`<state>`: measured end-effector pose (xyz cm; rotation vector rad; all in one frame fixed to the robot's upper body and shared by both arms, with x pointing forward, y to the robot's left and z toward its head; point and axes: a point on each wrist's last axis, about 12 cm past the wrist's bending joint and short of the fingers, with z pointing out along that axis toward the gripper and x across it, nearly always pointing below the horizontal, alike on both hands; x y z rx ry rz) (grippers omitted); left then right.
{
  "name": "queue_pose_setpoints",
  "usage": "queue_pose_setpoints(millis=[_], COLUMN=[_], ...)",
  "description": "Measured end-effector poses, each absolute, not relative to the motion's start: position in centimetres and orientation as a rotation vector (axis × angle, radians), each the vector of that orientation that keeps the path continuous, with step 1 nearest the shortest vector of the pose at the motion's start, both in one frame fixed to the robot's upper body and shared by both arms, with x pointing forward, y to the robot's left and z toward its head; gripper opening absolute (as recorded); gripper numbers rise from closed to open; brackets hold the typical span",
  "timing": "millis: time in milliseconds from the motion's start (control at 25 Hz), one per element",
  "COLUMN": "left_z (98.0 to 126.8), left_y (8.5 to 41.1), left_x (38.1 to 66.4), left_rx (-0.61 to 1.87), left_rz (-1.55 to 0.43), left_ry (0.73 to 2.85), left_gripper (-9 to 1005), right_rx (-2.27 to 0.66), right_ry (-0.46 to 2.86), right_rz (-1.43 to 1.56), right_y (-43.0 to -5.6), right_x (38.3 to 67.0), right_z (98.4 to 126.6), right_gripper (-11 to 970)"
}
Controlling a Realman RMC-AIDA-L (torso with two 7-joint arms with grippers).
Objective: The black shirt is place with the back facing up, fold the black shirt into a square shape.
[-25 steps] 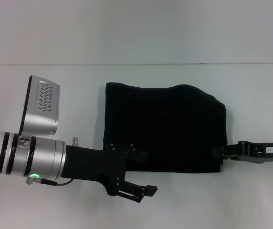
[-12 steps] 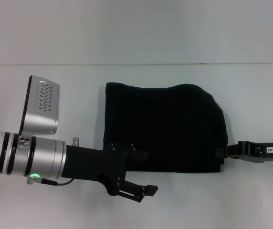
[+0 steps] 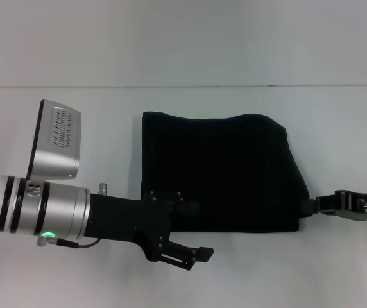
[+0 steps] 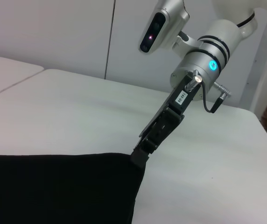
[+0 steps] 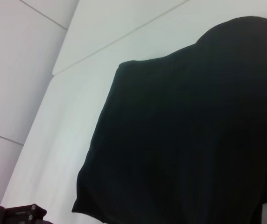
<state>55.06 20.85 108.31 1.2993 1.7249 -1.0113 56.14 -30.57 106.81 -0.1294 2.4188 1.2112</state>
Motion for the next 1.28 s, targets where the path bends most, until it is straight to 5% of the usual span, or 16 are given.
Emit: queue_pose_setpoints(millis=[680, 1280], left_z=[108.9, 110.7], left_y=[21.4, 22.6], left_x=[56.3, 61.3], left_rx=[1.207, 0.597], left_rz=[-0.95, -0.88], left_ry=[1.734, 1.898], left_gripper=[934, 934], right_rx=[-0.068, -0.378], right_ry=[2.366, 1.965], right_rz=[1.129, 1.065], right_y=[-33.7, -33.8], right_x=[55.1, 55.3], right_z=[106.9, 109.8], right_gripper=[95, 708])
